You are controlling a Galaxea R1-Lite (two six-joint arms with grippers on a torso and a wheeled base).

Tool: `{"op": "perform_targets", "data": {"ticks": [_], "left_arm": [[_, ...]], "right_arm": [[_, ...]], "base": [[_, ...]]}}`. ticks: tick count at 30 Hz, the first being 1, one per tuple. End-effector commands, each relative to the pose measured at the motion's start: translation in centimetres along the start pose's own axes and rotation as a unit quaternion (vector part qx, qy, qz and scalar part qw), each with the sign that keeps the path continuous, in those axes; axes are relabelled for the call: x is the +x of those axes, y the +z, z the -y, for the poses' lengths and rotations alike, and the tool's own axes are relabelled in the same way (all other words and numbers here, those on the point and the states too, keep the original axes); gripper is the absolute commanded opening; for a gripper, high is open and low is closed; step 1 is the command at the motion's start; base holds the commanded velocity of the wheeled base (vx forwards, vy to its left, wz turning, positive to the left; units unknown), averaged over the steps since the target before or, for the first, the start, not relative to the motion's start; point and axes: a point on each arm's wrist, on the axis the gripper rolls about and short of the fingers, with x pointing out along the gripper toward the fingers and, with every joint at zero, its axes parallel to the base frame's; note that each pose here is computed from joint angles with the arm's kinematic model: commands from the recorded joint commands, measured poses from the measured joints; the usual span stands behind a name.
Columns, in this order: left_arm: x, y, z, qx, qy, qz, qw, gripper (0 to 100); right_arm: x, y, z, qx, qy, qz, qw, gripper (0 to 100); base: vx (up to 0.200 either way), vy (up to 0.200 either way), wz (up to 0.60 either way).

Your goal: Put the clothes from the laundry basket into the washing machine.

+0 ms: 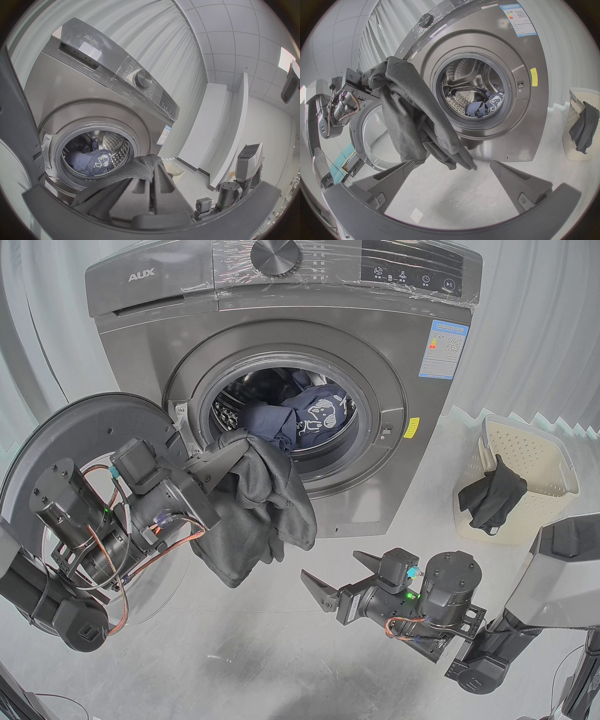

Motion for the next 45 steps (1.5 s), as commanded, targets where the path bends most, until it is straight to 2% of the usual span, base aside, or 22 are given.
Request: {"op": "perform_targets", "data": {"ticks": [1, 9, 15, 20, 25, 34, 45], "left_arm": [[0.0, -0.1, 0.0, -0.001, 0.000, -0.002, 1.0000, 0], [-0.1, -0.1, 0.1, -0.003, -0.001, -0.003, 1.0000, 0], [-0.2, -0.1, 0.0, -0.003, 0.002, -0.003, 1.0000, 0], [-0.2, 0.0, 0.1, -0.003, 0.000, -0.003, 1.0000, 0], [-0.3, -0.3, 0.2, -0.005, -0.002, -0.008, 1.0000, 0], [-0.4, -0.3, 0.2, -0.005, -0.002, -0.009, 0.9999, 0], [-0.3, -0.6, 0.1, -0.006, -0.001, -0.013, 0.9999, 0]], "right_arm": [[0.6, 0.4, -0.1, 0.001, 0.002, 0.013, 0.9999, 100], [3.7, 1.4, 0.0, 0.000, 0.001, 0.057, 0.9984, 100], [6.1, 2.4, 1.6, -0.006, -0.019, 0.091, 0.9957, 100], [6.5, 3.2, 1.9, -0.004, -0.022, 0.108, 0.9939, 100], [6.8, 4.3, 1.4, -0.002, -0.015, 0.129, 0.9915, 100], [7.1, 4.1, 0.5, -0.008, -0.001, 0.130, 0.9915, 100], [7.9, 3.6, -0.4, -0.004, 0.015, 0.138, 0.9903, 100]], "base": [[0.000, 0.000, 0.00], [0.000, 0.000, 0.00], [0.000, 0.000, 0.00], [0.000, 0.000, 0.00], [0.000, 0.000, 0.00], [0.000, 0.000, 0.00], [0.000, 0.000, 0.00]]}}
